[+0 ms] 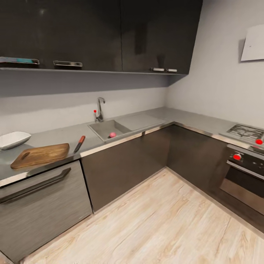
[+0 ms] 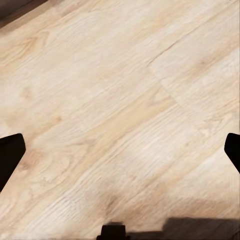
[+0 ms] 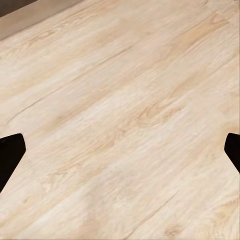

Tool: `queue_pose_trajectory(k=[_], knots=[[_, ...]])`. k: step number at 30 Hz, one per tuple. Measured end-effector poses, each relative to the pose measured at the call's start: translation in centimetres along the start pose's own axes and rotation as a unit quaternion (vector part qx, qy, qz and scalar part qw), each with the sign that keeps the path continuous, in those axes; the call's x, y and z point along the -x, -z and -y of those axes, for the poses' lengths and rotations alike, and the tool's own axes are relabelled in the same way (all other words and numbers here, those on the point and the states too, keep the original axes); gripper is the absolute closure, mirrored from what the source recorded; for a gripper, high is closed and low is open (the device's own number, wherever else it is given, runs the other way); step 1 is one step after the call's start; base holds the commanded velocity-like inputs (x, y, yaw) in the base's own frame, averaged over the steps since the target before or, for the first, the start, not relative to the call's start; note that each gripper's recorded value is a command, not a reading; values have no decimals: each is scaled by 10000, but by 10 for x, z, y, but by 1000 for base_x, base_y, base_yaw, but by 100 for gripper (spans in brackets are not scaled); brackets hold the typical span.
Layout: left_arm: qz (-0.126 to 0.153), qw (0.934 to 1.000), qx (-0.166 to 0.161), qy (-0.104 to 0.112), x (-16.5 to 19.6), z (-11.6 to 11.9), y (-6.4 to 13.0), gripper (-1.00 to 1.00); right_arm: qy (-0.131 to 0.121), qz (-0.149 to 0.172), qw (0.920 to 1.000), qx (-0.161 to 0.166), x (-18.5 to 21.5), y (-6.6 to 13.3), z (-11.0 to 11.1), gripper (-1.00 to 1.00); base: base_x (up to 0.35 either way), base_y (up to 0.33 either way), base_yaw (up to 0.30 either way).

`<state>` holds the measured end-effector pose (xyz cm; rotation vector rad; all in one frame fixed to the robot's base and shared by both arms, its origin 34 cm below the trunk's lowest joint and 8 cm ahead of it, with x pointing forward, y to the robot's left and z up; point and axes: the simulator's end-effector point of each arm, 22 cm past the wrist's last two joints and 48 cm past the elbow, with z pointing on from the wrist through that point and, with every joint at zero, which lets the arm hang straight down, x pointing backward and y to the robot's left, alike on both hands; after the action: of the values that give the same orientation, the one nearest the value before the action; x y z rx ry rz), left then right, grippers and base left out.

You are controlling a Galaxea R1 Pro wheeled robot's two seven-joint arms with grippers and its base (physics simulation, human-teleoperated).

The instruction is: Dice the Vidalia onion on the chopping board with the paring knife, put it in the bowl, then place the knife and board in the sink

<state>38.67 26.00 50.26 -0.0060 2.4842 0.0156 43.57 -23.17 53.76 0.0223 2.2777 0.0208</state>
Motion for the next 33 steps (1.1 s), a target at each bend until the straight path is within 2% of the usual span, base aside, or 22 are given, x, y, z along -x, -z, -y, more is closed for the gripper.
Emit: queue_pose_trajectory(k=[9, 33], knots=[[-136, 9999, -8, -10, -13, 1, 2, -100, 3, -30, 10000, 4, -2, 0, 0, -100, 0, 0, 272], [-224, 9997, -6, -9, -20, 1, 2, -100, 5, -106, 9999, 5, -9, 1, 0, -100, 0, 0, 272]])
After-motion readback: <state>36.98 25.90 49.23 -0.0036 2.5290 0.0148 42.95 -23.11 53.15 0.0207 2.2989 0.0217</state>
